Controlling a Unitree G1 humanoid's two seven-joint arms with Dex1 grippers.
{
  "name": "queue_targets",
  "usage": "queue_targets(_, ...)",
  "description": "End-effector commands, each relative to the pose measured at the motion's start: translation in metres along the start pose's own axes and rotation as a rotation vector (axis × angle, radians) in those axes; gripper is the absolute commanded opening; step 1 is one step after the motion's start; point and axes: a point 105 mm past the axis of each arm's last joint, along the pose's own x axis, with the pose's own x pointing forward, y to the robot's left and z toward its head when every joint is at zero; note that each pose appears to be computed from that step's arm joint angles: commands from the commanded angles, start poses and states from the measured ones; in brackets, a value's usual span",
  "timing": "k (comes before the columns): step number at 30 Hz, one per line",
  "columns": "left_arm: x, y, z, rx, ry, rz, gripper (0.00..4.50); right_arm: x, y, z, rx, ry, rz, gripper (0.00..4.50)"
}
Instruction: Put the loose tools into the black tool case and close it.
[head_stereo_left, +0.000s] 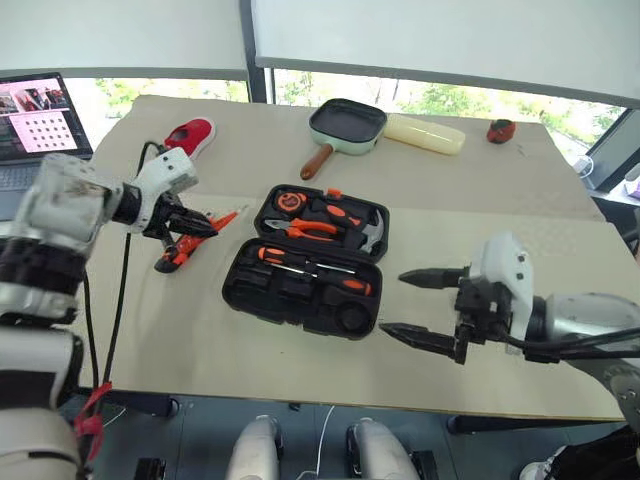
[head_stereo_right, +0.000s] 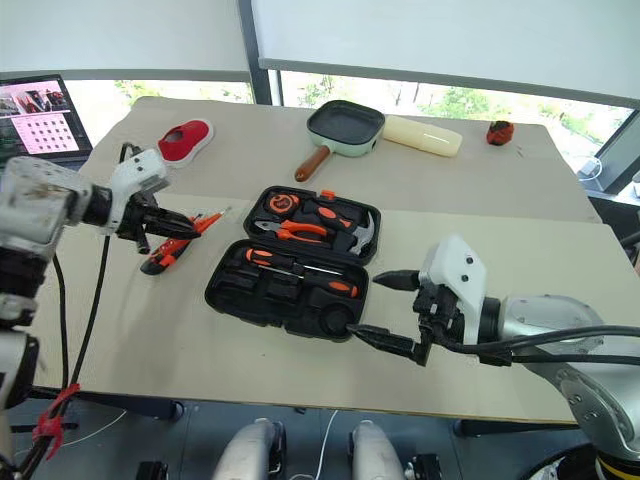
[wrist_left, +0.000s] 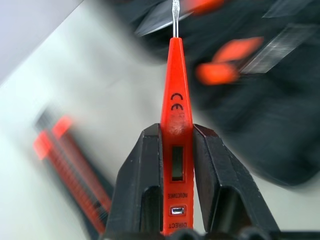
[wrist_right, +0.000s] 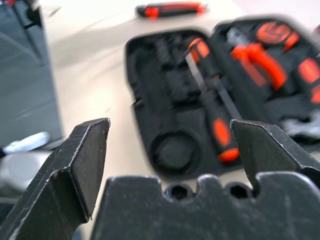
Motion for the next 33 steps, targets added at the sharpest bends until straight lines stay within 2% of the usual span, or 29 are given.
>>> queue_targets(1,0.014,-0.017,0.011,0.232,0.069,-0.151,0.41,-0.001,0.001,0.008,-0.039,-0.019,-0.012,4.5)
queue_targets(5,0.044,-0.012,0.014,0.37,0.152,-0.209,0.41,0.002,0.001,0.008,-0.038,-0.034,-0.043,4.5)
queue_targets(12,0.087,-0.007,0.034,0.418,0.175,-0.28,0.41,-0.001,0.008,0.005,-0.026,-0.047,-0.096,4.5)
queue_targets(21,0.101,-0.004,0.02,0.438,0.276,-0.318,0.41,-0.003,0.011,0.002,-0.015,-0.055,-0.153,4.5)
queue_targets(33,0.112,-0.006,0.008,0.408,0.31,-0.34,0.41,-0.002,0.005,0.003,-0.023,-0.062,-0.181,4.5)
